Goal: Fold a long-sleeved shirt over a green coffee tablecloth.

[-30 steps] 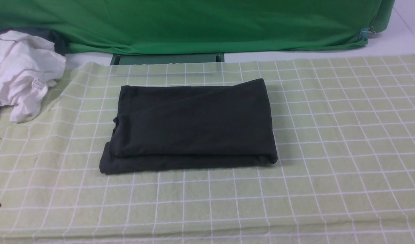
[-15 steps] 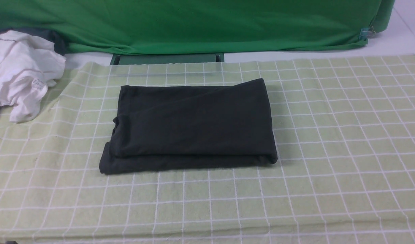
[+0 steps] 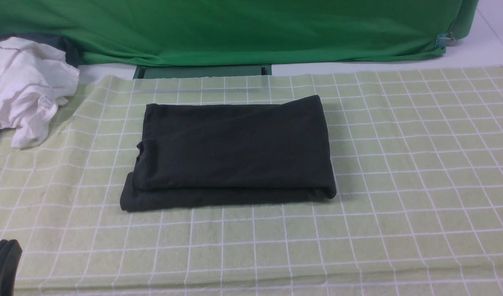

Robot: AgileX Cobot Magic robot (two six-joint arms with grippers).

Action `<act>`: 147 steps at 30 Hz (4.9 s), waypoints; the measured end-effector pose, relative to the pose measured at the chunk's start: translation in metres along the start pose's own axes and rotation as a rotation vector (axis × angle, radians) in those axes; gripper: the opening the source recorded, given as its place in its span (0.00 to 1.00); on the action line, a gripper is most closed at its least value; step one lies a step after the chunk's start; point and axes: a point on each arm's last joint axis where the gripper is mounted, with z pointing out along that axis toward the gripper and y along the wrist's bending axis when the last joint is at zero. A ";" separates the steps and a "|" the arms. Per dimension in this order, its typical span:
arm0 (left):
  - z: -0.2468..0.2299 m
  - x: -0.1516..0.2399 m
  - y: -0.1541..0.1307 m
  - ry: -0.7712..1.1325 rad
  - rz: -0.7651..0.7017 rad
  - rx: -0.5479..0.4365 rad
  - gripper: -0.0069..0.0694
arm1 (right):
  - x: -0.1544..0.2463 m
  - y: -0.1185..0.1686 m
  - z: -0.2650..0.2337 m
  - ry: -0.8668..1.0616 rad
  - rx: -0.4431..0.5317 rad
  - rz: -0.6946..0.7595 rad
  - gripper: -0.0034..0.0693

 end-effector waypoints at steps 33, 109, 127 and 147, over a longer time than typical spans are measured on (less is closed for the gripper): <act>0.000 0.000 0.002 0.003 0.079 -0.018 0.11 | 0.000 0.000 0.000 0.002 0.001 -0.019 0.37; 0.000 0.001 0.002 0.011 0.090 -0.019 0.11 | 0.186 0.011 -0.014 0.537 0.049 -0.005 0.38; 0.000 0.001 0.002 0.011 0.090 -0.019 0.11 | 0.186 0.011 -0.014 0.537 0.049 -0.005 0.38; 0.000 0.001 0.002 0.011 0.090 -0.019 0.11 | 0.186 0.011 -0.014 0.537 0.049 -0.003 0.38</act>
